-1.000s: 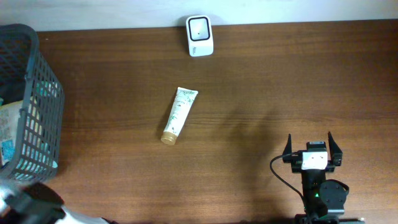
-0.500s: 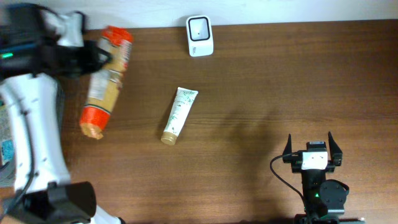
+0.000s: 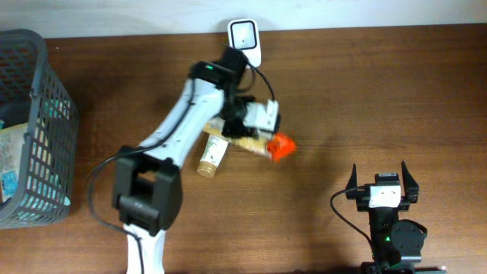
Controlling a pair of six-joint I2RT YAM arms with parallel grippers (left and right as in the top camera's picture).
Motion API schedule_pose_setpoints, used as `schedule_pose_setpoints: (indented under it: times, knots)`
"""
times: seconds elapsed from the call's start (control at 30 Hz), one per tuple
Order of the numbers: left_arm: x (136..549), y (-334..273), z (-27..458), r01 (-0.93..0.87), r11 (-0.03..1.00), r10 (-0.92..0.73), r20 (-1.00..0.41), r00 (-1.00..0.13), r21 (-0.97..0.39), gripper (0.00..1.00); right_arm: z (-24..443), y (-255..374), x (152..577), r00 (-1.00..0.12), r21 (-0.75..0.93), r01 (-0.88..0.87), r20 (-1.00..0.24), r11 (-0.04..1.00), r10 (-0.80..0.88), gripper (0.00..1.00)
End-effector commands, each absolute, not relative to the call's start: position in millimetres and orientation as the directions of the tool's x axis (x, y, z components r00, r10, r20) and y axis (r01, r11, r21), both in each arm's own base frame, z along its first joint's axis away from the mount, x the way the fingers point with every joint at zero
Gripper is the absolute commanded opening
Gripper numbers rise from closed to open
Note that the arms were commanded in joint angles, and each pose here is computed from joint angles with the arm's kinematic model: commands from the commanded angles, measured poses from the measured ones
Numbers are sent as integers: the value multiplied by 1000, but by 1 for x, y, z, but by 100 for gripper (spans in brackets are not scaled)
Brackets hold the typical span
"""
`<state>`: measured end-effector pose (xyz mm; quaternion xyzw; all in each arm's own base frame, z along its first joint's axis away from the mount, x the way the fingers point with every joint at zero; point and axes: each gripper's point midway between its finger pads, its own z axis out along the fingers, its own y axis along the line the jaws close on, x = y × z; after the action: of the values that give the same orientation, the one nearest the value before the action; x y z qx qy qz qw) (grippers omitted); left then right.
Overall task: Scan the item barcode
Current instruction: 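Carry the orange-capped pack past the scanner and lay it beside the tube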
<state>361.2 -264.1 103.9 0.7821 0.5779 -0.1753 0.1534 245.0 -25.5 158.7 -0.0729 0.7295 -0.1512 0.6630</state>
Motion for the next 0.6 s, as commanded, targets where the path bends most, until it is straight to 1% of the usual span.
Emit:
schedule_pose_setpoints:
  times: [0.0,0.03,0.13,0.17,0.2,0.27,0.3,0.33,0.37,0.4,0.47,0.5,0.57]
  knots:
    - [317,-296,92,770,-633,662,-458,593,83,0,155,-29,245,-121,-322,110,-943,940,-308,99]
    - [307,-300,86,739,-670,637,-458,620,67,0,155,-29,245,-121,-322,110,-943,940,-308,99]
    - [294,-313,77,706,-706,611,-461,644,50,0,155,-29,245,-121,-322,110,-943,940,-308,99]
    - [294,-317,76,701,-710,604,-459,652,61,20,155,-29,245,-121,-322,110,-943,940,-308,99]
    - [297,-320,76,700,-710,598,-456,659,81,99,155,-29,245,-121,-322,110,-943,940,-308,99]
    - [306,-323,76,709,-697,604,-445,661,109,99,155,-29,245,-121,-322,110,-943,940,-308,99]
    - [311,-322,76,739,-666,637,-435,636,105,99,155,-29,245,-121,-322,110,-943,940,-308,99]
    - [327,-315,80,816,-572,737,-382,558,87,99,155,-29,245,-121,-322,110,-943,940,-308,99]
    - [336,-310,84,853,-516,786,-350,510,84,99,155,-29,245,-121,-322,110,-943,940,-308,99]
    - [354,-300,93,910,-403,863,-290,414,98,99,155,-29,245,-121,-322,110,-943,940,-308,99]
    - [385,-279,117,963,-215,944,-217,248,163,99,155,-29,245,-121,-322,110,-943,940,-308,99]
    - [406,-265,141,973,-70,970,-212,118,222,99,155,-29,245,-121,-322,110,-943,940,-308,99]
    - [429,-247,177,951,138,960,-273,-60,276,99,155,-29,245,-121,-322,110,-943,940,-308,99]
